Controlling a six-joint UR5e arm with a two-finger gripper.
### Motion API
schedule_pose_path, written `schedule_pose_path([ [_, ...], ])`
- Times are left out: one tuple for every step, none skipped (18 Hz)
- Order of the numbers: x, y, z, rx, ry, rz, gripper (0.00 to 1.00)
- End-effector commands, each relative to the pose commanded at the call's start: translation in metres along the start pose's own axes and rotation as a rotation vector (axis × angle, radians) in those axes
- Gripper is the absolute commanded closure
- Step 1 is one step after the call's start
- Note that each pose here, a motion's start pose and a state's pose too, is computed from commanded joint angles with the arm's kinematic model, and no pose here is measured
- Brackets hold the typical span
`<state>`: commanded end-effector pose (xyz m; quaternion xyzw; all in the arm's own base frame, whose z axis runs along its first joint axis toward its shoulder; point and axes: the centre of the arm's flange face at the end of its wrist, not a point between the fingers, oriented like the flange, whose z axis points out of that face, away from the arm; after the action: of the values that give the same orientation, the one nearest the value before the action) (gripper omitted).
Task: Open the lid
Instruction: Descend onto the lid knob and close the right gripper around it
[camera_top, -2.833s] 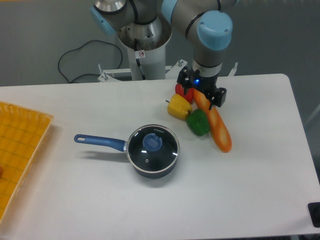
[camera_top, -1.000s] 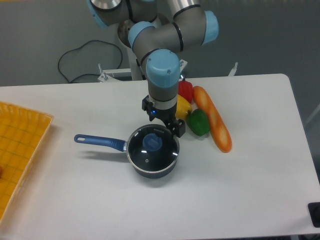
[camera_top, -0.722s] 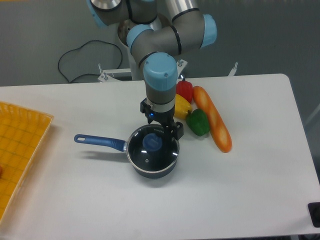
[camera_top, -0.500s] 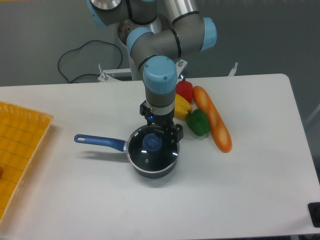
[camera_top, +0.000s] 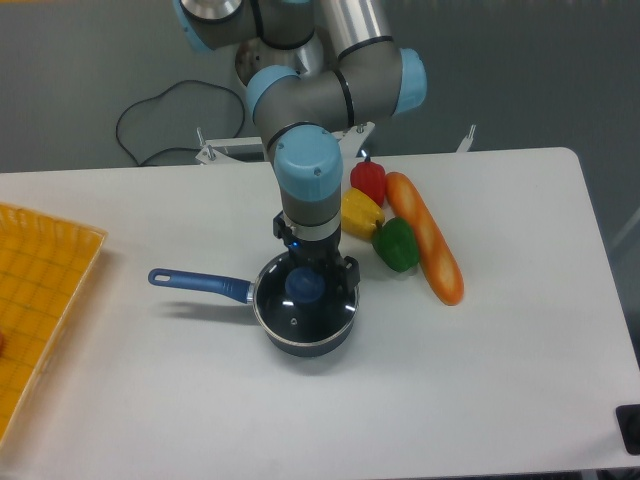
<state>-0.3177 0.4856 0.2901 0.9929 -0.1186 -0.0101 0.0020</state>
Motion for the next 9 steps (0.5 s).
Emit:
schedule_pose_path([
  [0.0005, -0.0017, 0.0010, -0.001, 0.001, -0.006, 0.00],
  [0.0017, -0.0050, -0.0002, 0.001, -0.001, -0.003, 0.00],
  [0.0027, -0.0064, 0.0006, 0.000, 0.000, 0.000, 0.00],
  [0.0029, -0.0064, -0.0002, 0.001, -0.001, 0.000, 0.00],
  [0.0030, -0.0065, -0.0002, 0.002, -0.001, 0.000, 0.00],
  [0.0026, -0.0067, -0.0009, 0.003, -0.002, 0.000, 0.00],
  [0.0022, -0.0072, -0.0007, 0.004, -0.001, 0.000, 0.00],
  [0.0022, -0.0081, -0.0006, 0.004, -0.001, 0.001, 0.00],
  [0.0020, -0.0085, 0.0012, 0.004, 0.002, 0.000, 0.00],
])
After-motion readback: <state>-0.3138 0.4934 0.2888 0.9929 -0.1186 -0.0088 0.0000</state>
